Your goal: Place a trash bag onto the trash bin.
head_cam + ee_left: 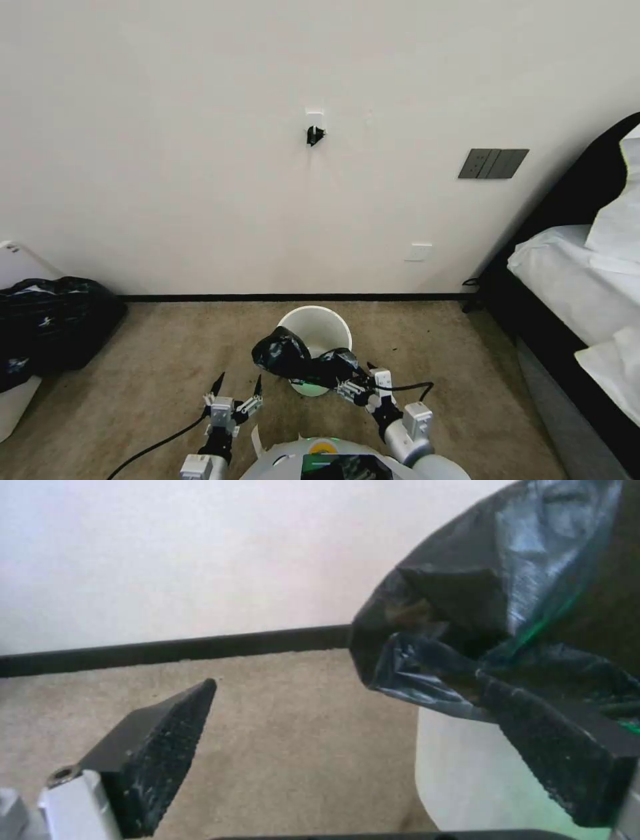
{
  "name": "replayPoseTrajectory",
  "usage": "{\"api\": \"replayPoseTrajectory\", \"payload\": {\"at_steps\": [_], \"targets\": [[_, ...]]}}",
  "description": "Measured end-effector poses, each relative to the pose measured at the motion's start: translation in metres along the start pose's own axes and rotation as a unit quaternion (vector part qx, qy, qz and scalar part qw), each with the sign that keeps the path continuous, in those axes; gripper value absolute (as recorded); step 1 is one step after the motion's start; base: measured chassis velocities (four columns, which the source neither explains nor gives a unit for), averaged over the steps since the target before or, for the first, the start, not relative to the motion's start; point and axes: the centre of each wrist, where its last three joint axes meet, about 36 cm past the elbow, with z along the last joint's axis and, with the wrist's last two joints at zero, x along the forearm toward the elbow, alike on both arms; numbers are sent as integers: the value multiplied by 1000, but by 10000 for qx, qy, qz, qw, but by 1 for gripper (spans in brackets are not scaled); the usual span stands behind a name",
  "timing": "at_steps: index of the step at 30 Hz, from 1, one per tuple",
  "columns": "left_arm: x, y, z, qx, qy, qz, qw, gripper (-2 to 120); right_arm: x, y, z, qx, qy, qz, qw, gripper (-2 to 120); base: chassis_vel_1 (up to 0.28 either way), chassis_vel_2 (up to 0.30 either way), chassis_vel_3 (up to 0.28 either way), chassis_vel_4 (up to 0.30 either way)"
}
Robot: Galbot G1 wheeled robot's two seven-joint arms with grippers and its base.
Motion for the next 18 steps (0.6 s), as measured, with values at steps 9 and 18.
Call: {"api": "replayPoseTrajectory", "payload": {"at_steps": [9,18], "targets": [[8,2,-2,-50,-482,-174,9987,100,27,5,-7,302,-422,-114,9986,100,0,0,0,0],[11,-1,2,-67,-1191,-426,9919,100,16,-11,-59,966,-1073,-868,9857,100,0,0,0,0]]}}
